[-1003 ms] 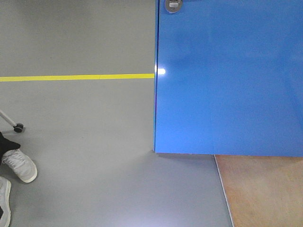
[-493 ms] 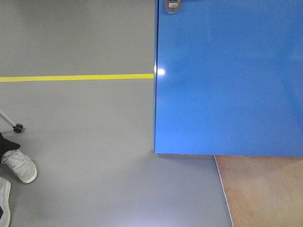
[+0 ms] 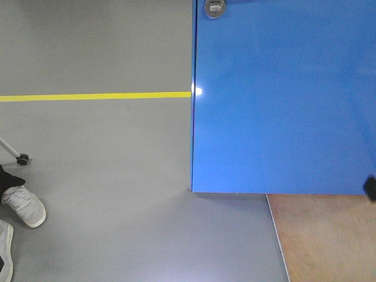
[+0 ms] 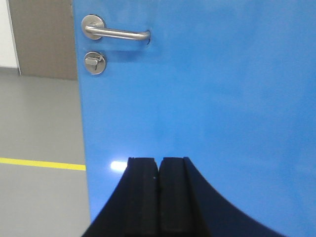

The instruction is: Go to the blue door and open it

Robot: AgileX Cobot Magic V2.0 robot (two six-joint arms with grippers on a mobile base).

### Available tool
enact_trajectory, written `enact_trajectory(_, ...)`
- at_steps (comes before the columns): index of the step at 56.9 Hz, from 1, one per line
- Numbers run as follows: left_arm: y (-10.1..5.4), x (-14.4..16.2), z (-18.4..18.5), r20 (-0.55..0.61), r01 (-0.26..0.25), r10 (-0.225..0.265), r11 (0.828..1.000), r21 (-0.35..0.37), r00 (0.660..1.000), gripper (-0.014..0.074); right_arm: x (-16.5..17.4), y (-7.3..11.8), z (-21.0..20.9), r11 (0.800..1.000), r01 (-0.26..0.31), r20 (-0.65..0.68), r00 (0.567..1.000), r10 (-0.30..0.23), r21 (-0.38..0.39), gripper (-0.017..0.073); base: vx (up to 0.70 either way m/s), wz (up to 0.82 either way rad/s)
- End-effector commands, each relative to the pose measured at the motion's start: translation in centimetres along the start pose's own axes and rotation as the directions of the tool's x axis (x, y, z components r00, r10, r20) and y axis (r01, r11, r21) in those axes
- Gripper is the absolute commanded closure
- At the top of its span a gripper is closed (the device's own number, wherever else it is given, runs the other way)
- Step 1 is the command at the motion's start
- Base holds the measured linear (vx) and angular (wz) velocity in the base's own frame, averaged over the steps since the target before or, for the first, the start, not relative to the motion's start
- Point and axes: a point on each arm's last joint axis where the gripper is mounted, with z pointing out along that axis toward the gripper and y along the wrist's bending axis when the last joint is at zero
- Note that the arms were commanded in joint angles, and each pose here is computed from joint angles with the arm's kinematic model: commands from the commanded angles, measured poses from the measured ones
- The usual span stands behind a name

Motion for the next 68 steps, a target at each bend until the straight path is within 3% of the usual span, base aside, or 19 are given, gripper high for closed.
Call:
enact_trajectory(1, 0.0, -1.7, -0.4, 0.124, 0.009, -0.01, 1.0, 0.008, 0.992, 0.0521, 0.8, -0.1, -1.2, 0.999, -0.051, 0.122, 0.991, 0.049, 0.014, 0.0547, 0.0, 0.0)
enact_trajectory(9, 0.0, -1.7, -0.4, 0.124, 0.009, -0.01, 1.0, 0.008, 0.992, 0.0521, 4.7, 0.2, -2.5, 0.994, -0.108, 0.135, 0.985, 0.106, 0.011, 0.0547, 0.0, 0.0)
enact_trajectory(16, 0.0, -1.7, -0.4, 0.124, 0.009, -0.01, 1.0, 0.008, 0.992, 0.0521, 6.9, 0.4, -3.3, 0.995, -0.104, 0.133, 0.986, 0.103, 0.004, 0.0547, 0.0, 0.0)
enact_trajectory(19, 0.0, -1.7, -0.4, 0.124, 0.009, -0.01, 1.0, 0.008, 0.992, 0.0521, 7.0, 0.4, -3.6, 0.999, -0.044, 0.138, 0.989, 0.043, 0.007, 0.0547, 0.0, 0.0)
enact_trajectory(25, 0.0, -1.7, -0.4, 0.123, 0.009, -0.01, 1.0, 0.008, 0.992, 0.0521, 7.1, 0.4, -3.7, 1.0, 0.004, 0.136, 0.991, -0.007, 0.016, 0.0547, 0.0, 0.0)
enact_trajectory(68, 0.0, -1.7, -0.4, 0.123, 0.009, -0.01, 1.0, 0.008, 0.992, 0.0521, 7.1, 0.4, -3.7, 1.0, -0.002, 0.133, 0.991, 0.0, 0.015, 0.0547, 0.0, 0.0)
